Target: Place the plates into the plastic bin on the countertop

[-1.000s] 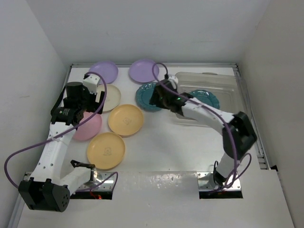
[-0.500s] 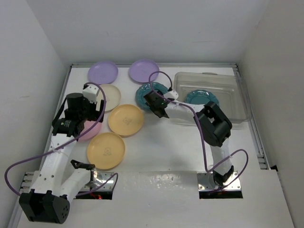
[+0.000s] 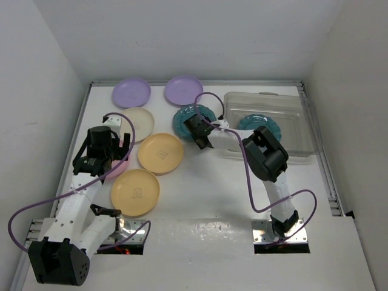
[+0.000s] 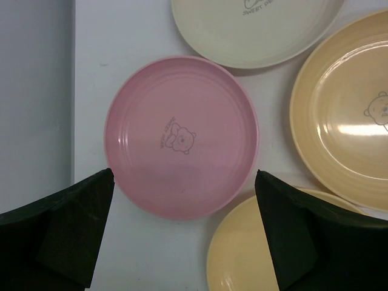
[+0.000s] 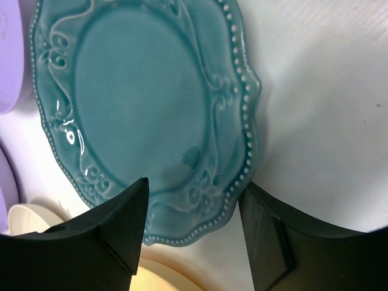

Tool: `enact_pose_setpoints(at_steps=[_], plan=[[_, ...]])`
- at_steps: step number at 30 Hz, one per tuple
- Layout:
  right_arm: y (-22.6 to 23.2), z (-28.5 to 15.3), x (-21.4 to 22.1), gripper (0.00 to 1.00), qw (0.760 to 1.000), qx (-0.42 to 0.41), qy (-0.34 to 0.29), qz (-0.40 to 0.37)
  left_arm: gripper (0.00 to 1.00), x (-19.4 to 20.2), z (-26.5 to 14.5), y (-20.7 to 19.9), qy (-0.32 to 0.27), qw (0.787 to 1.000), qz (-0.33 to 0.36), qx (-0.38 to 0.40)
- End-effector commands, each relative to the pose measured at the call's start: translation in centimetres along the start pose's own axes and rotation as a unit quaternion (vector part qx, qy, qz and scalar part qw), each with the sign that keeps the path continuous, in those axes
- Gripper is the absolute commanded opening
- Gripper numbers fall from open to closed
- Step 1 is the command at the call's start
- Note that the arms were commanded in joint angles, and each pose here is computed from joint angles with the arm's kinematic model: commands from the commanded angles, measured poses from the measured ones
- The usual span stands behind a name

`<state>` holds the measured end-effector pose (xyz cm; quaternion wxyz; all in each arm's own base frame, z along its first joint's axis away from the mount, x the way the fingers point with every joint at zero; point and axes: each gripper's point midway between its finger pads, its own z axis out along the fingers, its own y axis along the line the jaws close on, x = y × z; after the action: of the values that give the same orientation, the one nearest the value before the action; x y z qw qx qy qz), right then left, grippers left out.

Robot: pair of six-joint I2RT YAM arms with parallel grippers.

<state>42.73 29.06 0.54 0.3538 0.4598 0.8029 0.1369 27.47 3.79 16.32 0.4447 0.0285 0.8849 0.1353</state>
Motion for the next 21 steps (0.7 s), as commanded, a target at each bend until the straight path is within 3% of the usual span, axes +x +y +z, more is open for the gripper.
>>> enact_pose_setpoints(at_steps=[1,3,6,7,10,13,14,17,21], plan=[[-2.9,0.6,2.0,0.60,0.998,0.055,0.024,0.009,1.00,-1.4,-0.2,0.8,-0.022,1.000,-0.017,-0.015],[-3.6,1.1,2.3,0.57,0.998,0.057,0.021,0.005,1.00,-1.8,-0.3,0.7,-0.027,0.999,-0.018,-0.010],[-3.5,2.4,2.4,0.43,0.998,0.054,0.032,0.007,1.00,-1.6,-0.1,0.4,-0.023,1.000,-0.017,-0.005],[-3.0,2.6,2.2,0.26,0.998,0.047,0.032,-0.013,1.00,-1.6,-0.1,0.4,-0.023,1.000,-0.017,-0.005],[-3.1,2.8,2.4,0.00,0.997,0.048,0.028,-0.048,1.00,-1.6,-0.1,0.4,-0.018,1.000,-0.015,-0.004],[-4.0,2.4,3.0,0.00,0.992,0.040,0.047,-0.112,1.00,-1.6,-0.1,0.5,-0.018,1.000,-0.011,-0.004],[-2.6,1.7,3.5,0.00,0.988,0.002,0.066,-0.137,1.00,-1.6,-0.1,0.5,-0.018,1.000,-0.011,-0.004],[-4.1,1.0,5.0,0.00,0.963,-0.033,0.118,-0.239,1.00,-2.0,-0.2,0.8,-0.022,1.000,-0.007,-0.010],[-6.0,0.9,5.7,0.00,0.952,-0.045,0.176,-0.246,1.00,-1.8,-0.2,0.8,-0.017,1.000,-0.002,-0.009]])
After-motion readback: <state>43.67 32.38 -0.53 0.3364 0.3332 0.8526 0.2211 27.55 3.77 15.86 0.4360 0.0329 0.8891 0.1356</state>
